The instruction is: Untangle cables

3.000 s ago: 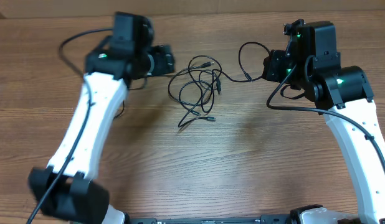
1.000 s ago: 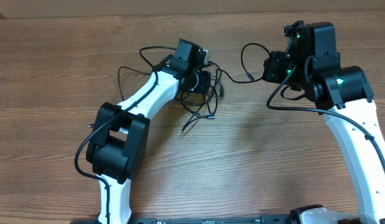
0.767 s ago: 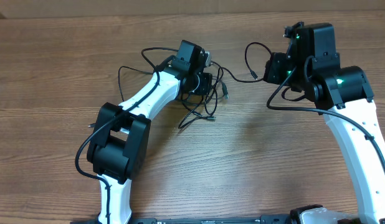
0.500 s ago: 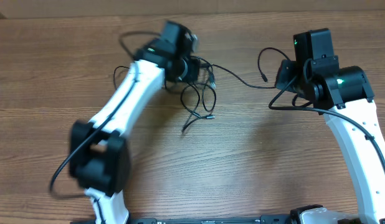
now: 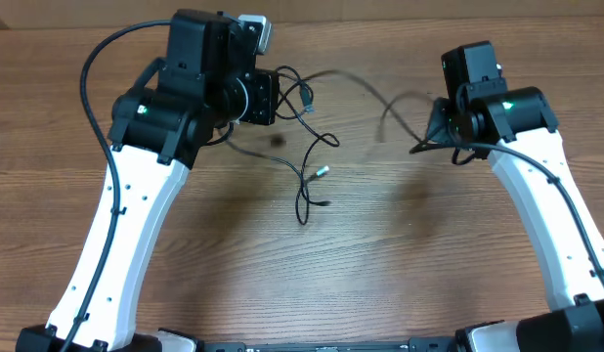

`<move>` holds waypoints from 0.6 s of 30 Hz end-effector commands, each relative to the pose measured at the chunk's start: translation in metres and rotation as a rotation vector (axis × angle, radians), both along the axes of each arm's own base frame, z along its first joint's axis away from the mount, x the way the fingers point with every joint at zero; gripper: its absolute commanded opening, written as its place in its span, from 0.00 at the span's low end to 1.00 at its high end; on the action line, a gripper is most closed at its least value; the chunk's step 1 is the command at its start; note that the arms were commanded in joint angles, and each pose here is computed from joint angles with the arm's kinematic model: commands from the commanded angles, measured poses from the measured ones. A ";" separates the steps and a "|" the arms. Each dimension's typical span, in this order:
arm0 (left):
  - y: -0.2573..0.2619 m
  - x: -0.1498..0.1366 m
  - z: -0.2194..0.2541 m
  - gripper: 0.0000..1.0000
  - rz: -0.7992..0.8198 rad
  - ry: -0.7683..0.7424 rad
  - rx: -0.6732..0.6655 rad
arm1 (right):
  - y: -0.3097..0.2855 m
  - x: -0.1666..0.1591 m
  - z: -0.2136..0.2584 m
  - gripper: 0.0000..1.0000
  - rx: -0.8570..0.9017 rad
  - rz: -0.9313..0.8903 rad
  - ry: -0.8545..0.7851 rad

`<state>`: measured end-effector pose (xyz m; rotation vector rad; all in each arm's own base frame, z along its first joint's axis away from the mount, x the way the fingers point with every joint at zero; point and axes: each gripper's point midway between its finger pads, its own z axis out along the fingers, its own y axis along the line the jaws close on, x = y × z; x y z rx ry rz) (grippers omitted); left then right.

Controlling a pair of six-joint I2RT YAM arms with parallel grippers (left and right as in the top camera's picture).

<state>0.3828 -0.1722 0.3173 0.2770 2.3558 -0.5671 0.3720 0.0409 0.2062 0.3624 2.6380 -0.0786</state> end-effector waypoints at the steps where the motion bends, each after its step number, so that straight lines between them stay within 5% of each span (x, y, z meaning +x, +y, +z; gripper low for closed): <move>1: 0.000 -0.005 0.009 0.04 -0.019 -0.018 -0.007 | 0.048 0.011 0.020 0.79 0.207 0.195 -0.064; 8: -0.020 -0.006 -0.019 0.04 -0.066 0.052 0.016 | 0.122 0.011 0.070 0.83 0.488 0.608 -0.205; 18: -0.073 -0.014 0.005 0.04 -0.235 -0.035 -0.110 | 0.156 -0.013 0.092 0.69 0.631 0.881 -0.254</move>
